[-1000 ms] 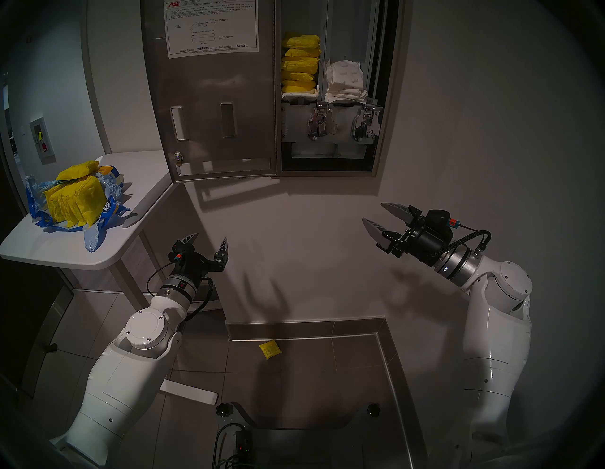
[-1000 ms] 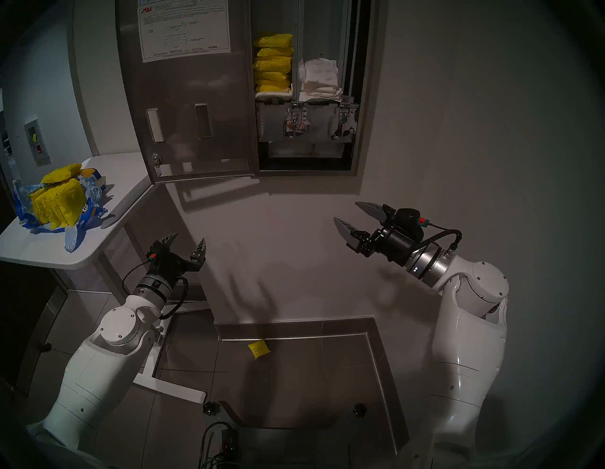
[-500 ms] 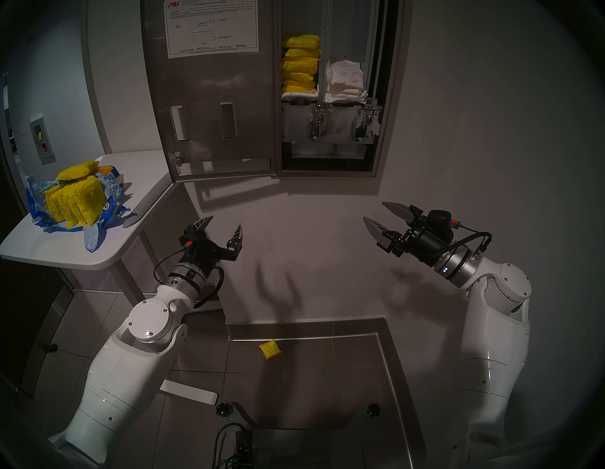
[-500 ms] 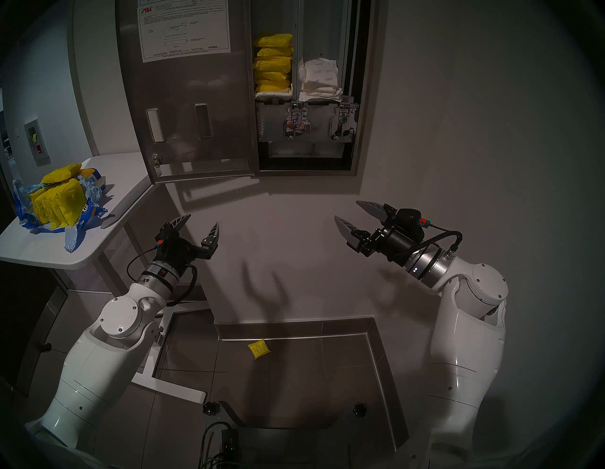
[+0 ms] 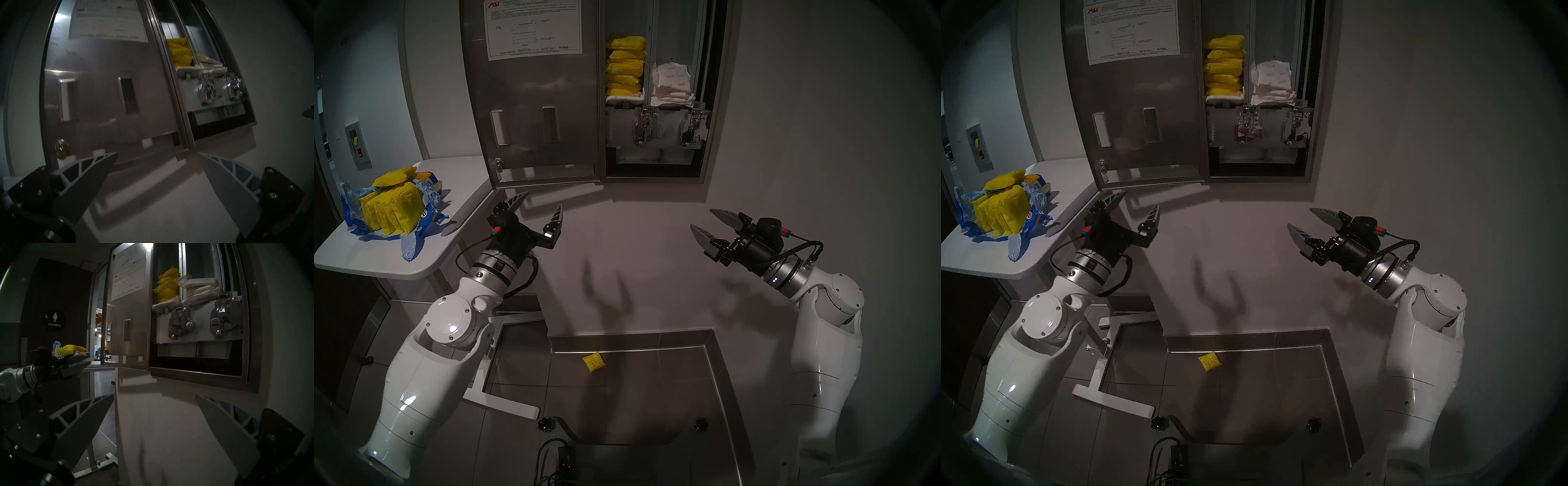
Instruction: Open the dispenser door, put the pads inside, close the door
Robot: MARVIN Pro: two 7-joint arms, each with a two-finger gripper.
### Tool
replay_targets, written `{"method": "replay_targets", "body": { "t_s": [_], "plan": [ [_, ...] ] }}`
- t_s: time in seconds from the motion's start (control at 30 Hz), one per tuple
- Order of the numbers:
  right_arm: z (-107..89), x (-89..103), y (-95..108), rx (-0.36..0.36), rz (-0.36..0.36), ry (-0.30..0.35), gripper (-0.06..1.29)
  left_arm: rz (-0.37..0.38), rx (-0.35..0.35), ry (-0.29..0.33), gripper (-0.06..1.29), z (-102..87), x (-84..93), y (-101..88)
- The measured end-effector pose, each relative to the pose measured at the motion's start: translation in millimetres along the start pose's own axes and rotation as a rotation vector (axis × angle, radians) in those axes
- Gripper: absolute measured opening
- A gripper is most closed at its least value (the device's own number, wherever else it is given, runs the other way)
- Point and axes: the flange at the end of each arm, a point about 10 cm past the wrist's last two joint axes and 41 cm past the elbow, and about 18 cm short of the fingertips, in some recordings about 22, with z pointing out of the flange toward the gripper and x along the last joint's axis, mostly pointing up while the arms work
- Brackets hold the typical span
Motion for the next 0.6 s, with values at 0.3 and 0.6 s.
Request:
{"method": "replay_targets", "body": {
  "t_s": [0.3,0.6],
  "plan": [
    [-0.2,0.0,0.2,0.000,-0.002,0.000,1.24,-0.026,0.080,0.086,1.26,-8.4,40.8,-21.0],
    [-0.3,0.1,0.3,0.000,-0.004,0.000,1.24,-0.065,0.154,0.116,1.26,-20.1,69.5,-30.6]
  ]
}}
